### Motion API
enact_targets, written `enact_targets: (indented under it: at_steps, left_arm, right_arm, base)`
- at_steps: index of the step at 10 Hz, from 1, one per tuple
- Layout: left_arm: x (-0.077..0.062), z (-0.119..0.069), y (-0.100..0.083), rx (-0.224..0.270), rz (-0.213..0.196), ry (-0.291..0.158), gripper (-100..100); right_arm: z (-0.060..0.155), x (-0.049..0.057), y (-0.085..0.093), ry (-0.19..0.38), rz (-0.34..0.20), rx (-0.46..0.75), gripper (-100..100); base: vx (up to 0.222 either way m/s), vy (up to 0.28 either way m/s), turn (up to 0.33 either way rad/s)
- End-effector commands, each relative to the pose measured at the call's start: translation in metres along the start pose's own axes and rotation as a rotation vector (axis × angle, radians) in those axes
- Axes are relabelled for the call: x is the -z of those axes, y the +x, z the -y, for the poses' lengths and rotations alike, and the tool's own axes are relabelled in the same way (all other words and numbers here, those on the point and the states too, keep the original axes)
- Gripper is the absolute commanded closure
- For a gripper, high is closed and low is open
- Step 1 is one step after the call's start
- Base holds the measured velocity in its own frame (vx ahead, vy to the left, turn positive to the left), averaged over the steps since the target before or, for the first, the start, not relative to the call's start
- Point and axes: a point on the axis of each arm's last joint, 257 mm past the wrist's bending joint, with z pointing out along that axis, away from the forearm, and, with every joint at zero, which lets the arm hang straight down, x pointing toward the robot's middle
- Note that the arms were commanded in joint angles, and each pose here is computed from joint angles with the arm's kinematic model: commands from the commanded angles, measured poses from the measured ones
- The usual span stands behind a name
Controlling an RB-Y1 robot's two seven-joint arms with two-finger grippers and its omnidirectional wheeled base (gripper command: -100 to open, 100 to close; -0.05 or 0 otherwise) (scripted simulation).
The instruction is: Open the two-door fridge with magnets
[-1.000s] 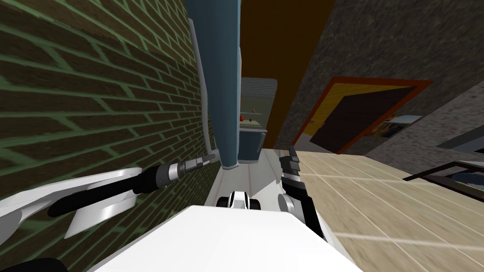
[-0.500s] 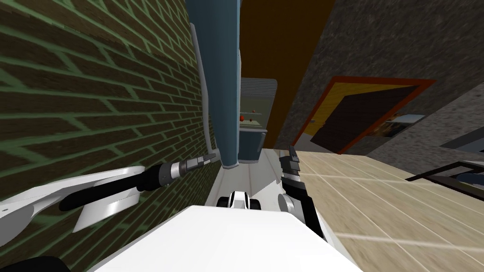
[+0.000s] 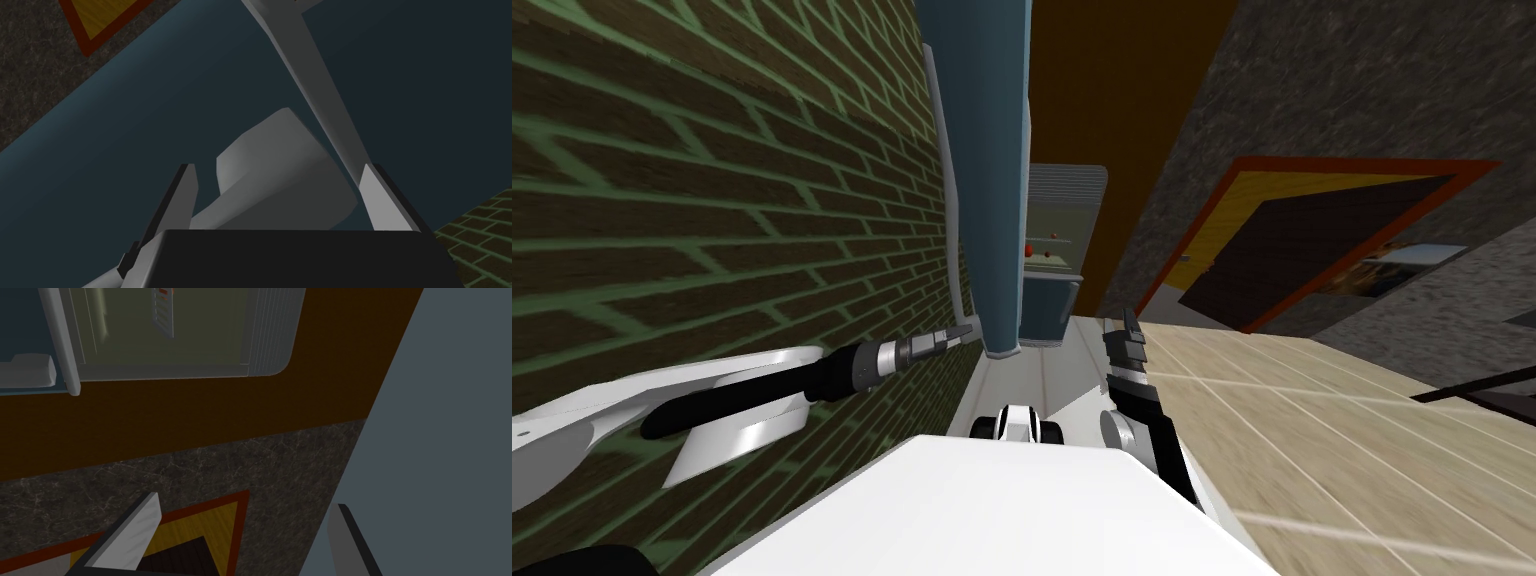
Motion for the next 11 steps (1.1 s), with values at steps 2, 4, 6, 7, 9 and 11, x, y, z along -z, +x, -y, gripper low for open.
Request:
enact_targets:
  at_steps: [2, 4, 6, 7, 9, 11]
  left_arm:
    - [-0.0023, 0.0197, -0.0089, -0.026, 0.01, 0.045, -100]
    - [-0.0023, 0.0197, -0.0089, -0.026, 0.01, 0.045, -100]
    - [-0.0023, 0.0197, -0.0089, -0.026, 0.01, 0.045, -100]
    - [-0.0023, 0.0197, -0.0089, -0.026, 0.01, 0.045, -100]
    - [-0.0053, 0.0155, -0.003, 0.006, -0.016, 0.003, -100]
    - [-0.0082, 0.0224, -0.0044, 0.005, -0.022, 0.009, -100]
  right_arm:
    - [0.0, 0.0, 0.0, 0.0, 0.0, 0.0, 0]
    - [0.0, 0.0, 0.0, 0.0, 0.0, 0.0, 0]
    - [0.0, 0.0, 0.0, 0.0, 0.0, 0.0, 0]
    - [0.0, 0.0, 0.0, 0.0, 0.0, 0.0, 0]
    - [0.0, 0.0, 0.0, 0.0, 0.0, 0.0, 0]
    - [0.0, 0.0, 0.0, 0.0, 0.0, 0.0, 0]
  base:
    - [-0.001, 0.01, 0.005]
    - [-0.002, 0.003, -0.002]
    - [-0.002, 0.005, 0.005]
    - [0.003, 0.001, -0.014]
    - [0.002, 0.002, 0.068]
    - [-0.002, 0.004, 0.062]
